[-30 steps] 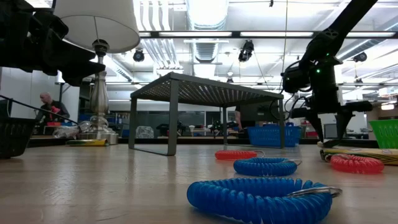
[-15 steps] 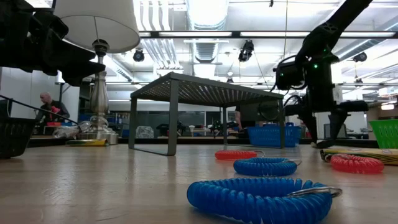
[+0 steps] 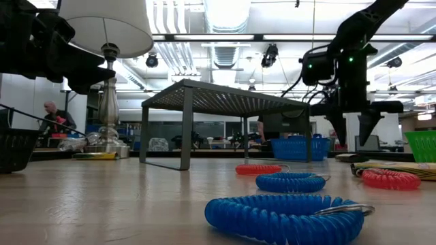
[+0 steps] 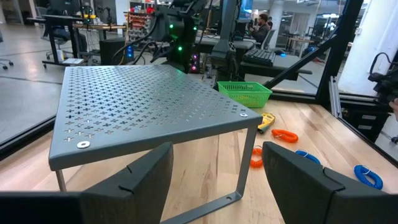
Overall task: Pick & Place Office Desk Supplies
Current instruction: Put the crayon box into the blue basket
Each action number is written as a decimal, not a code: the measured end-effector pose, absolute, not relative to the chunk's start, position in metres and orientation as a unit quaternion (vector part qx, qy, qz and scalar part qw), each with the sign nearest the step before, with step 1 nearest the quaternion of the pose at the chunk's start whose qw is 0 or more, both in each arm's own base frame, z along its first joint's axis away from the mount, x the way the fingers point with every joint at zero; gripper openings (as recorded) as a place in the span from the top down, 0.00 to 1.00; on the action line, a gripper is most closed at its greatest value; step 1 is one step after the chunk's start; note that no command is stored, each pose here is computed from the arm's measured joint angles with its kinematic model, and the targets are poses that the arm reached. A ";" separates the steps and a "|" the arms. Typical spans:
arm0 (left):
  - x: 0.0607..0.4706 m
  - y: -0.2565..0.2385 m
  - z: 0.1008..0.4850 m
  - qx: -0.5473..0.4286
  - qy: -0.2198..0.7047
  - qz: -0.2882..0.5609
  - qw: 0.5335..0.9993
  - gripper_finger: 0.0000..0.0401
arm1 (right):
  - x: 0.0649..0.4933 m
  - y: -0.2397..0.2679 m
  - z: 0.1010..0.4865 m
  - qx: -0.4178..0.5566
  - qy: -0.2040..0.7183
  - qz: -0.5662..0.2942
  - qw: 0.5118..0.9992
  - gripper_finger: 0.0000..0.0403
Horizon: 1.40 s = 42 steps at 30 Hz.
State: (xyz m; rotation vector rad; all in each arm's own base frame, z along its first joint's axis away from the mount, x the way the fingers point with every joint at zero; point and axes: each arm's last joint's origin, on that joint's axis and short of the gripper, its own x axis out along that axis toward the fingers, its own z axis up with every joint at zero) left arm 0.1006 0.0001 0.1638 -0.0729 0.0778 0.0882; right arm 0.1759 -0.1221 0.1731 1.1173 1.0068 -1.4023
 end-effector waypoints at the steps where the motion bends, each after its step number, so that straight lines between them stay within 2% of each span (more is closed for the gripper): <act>1: 0.101 0.000 0.164 -0.036 0.039 0.044 0.998 0.37 | 0.175 -0.122 0.173 0.463 0.419 -0.585 0.518 0.51; 10: 0.101 0.000 0.164 -0.036 0.039 0.044 0.998 0.37 | 0.172 -0.120 0.156 0.462 0.404 -0.576 0.539 0.51; 36: 0.101 0.000 0.164 -0.036 0.039 0.044 0.998 0.37 | 0.161 -0.113 0.130 0.451 0.387 -0.585 0.553 0.51; 42: 0.101 0.000 0.164 -0.036 0.039 0.044 0.998 0.37 | 0.161 -0.113 0.130 0.451 0.387 -0.585 0.552 0.55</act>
